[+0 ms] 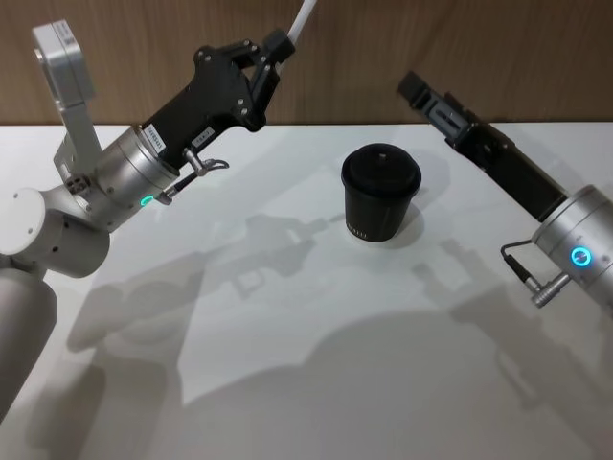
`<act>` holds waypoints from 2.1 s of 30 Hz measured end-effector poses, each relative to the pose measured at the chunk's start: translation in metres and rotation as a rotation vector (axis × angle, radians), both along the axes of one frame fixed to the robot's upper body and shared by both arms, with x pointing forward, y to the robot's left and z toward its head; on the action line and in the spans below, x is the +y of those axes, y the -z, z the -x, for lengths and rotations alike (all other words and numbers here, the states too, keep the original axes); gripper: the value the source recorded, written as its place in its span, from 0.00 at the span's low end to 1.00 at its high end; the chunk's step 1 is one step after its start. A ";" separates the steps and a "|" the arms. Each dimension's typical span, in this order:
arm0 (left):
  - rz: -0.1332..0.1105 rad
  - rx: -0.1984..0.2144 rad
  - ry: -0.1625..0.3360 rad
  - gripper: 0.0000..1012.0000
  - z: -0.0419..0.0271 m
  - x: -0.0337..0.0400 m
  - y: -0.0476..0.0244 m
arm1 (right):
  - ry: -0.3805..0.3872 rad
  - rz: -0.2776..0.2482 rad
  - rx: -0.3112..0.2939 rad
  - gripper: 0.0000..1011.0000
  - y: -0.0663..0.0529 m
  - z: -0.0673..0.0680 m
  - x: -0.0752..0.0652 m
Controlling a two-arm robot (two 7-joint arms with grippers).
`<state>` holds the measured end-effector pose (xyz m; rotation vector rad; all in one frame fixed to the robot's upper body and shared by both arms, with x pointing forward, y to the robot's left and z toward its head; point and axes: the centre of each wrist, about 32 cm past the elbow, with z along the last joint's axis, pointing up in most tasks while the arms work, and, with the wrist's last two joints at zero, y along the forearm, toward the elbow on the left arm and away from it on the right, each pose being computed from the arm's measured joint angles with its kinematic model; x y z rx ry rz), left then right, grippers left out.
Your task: Pick up the straw with one hand, pass it to the other hand, and insert it into the cup.
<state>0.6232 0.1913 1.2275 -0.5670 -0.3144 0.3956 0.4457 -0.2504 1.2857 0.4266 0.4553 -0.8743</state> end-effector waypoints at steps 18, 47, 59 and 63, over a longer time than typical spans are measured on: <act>0.000 0.000 0.000 0.00 0.0000 0.0000 0.0000 | -0.123 -0.098 -0.010 0.99 -0.024 0.004 0.000; 0.000 0.000 0.000 0.00 0.0000 0.0000 0.0000 | -0.144 0.013 -0.123 0.99 -0.035 -0.010 0.025; 0.000 0.000 0.000 0.00 0.0000 0.0000 0.0000 | -0.123 0.050 -0.159 0.99 -0.038 -0.021 0.037; 0.000 0.000 0.000 0.00 0.0000 0.0000 0.0000 | -0.114 0.059 -0.159 0.99 -0.038 -0.025 0.040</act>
